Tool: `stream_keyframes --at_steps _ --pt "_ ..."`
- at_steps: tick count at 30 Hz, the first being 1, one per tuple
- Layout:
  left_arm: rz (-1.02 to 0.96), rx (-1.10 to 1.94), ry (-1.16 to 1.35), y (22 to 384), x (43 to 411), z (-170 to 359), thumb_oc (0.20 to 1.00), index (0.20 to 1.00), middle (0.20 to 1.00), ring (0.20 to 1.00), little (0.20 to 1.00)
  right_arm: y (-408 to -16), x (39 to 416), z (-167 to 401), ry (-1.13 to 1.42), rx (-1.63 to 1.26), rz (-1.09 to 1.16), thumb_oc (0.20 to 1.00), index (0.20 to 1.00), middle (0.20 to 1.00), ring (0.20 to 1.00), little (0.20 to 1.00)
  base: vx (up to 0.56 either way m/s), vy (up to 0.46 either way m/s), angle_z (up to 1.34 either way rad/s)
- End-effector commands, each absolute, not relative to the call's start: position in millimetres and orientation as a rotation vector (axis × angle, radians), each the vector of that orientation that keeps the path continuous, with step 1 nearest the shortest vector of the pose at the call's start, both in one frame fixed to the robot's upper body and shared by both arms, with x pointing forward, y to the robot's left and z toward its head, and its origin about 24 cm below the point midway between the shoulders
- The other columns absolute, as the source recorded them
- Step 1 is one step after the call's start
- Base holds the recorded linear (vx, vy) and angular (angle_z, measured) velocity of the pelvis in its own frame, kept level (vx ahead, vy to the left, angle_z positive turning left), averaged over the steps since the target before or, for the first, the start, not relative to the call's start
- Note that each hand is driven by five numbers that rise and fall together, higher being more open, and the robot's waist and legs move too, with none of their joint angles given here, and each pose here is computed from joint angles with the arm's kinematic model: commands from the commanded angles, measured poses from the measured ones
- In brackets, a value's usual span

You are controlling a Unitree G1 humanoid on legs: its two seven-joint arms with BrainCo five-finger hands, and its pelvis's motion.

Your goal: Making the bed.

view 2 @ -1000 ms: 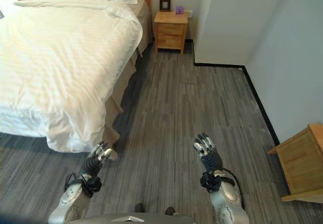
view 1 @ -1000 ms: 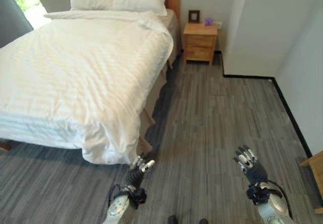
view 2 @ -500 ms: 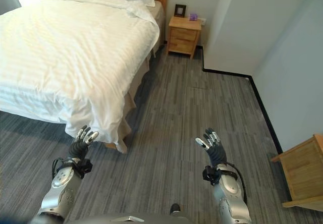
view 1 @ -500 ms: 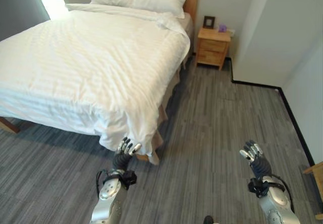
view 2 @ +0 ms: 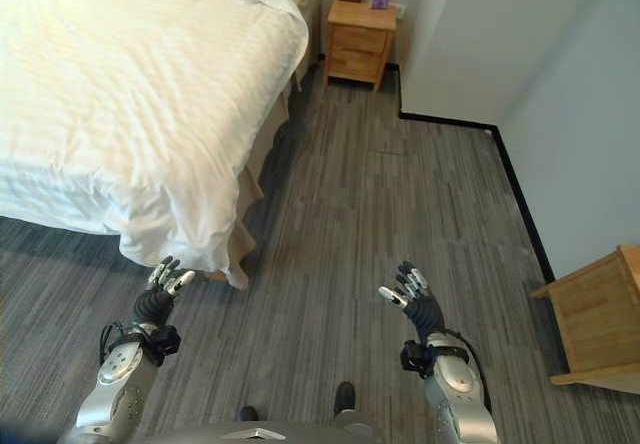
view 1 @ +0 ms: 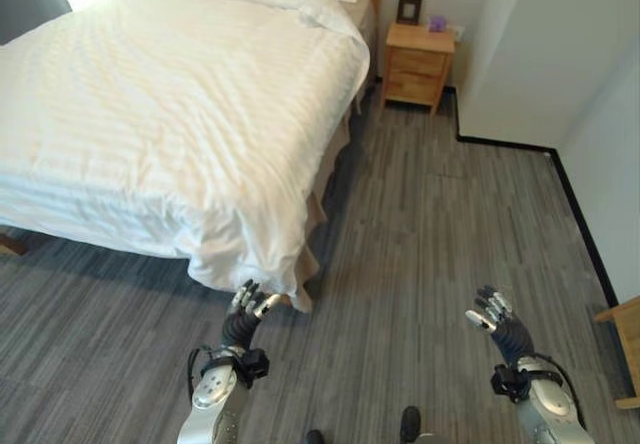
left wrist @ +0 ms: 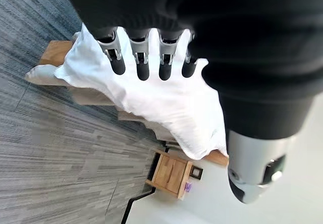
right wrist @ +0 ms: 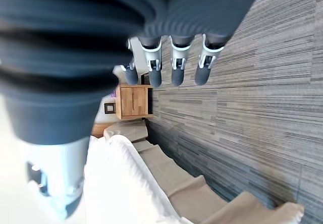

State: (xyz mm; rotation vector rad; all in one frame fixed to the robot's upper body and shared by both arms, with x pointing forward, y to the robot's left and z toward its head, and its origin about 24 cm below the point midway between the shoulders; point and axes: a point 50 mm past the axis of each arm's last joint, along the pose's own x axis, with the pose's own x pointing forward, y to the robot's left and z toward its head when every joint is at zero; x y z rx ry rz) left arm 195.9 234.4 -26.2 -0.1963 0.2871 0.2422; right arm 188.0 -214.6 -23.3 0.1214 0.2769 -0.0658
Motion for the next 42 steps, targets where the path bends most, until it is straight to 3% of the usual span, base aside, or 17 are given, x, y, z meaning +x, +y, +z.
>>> stream_keyframes --at_steps 1,9,17,27,33,39,42 --pt "0.260 -0.148 0.138 245 215 -2 1.000 1.000 1.000 1.000 1.000 -227 209 8 0.098 0.114 -0.113 1.000 1.000 1.000 1.000 1.000 0.06 0.173 0.02" --pt "0.311 -0.188 0.130 251 221 0 1.000 1.000 1.000 1.000 1.000 -218 219 16 0.058 0.130 -0.094 1.000 1.000 1.000 1.000 1.000 0.18 0.100 -0.15" --pt "0.193 -0.173 0.105 226 241 7 1.000 1.000 1.000 1.000 1.000 -234 204 9 0.099 0.102 -0.159 1.000 1.000 1.000 1.000 1.000 0.47 -0.141 0.27" --pt "0.135 -0.273 0.153 211 234 -2 1.000 1.000 1.000 1.000 1.000 -249 234 50 -0.054 0.016 -0.167 1.000 1.000 1.000 1.000 1.000 0.71 -0.402 0.10" --pt "0.177 -0.250 0.230 218 209 -20 1.000 1.000 1.000 1.000 1.000 -230 246 54 -0.070 -0.031 -0.066 1.000 1.000 1.000 1.000 1.000 0.80 0.036 -0.57" --pt "0.204 -0.226 0.244 226 207 -21 1.000 1.000 1.000 1.000 1.000 -194 247 47 -0.060 0.073 0.034 1.000 1.000 1.000 1.000 1.000 0.60 0.187 -0.38" --pt "0.199 -0.209 0.212 231 211 -14 1.000 1.000 1.000 1.000 1.000 -195 244 45 -0.045 0.061 0.063 1.000 1.000 1.000 1.000 1.000 0.62 -0.108 0.63"
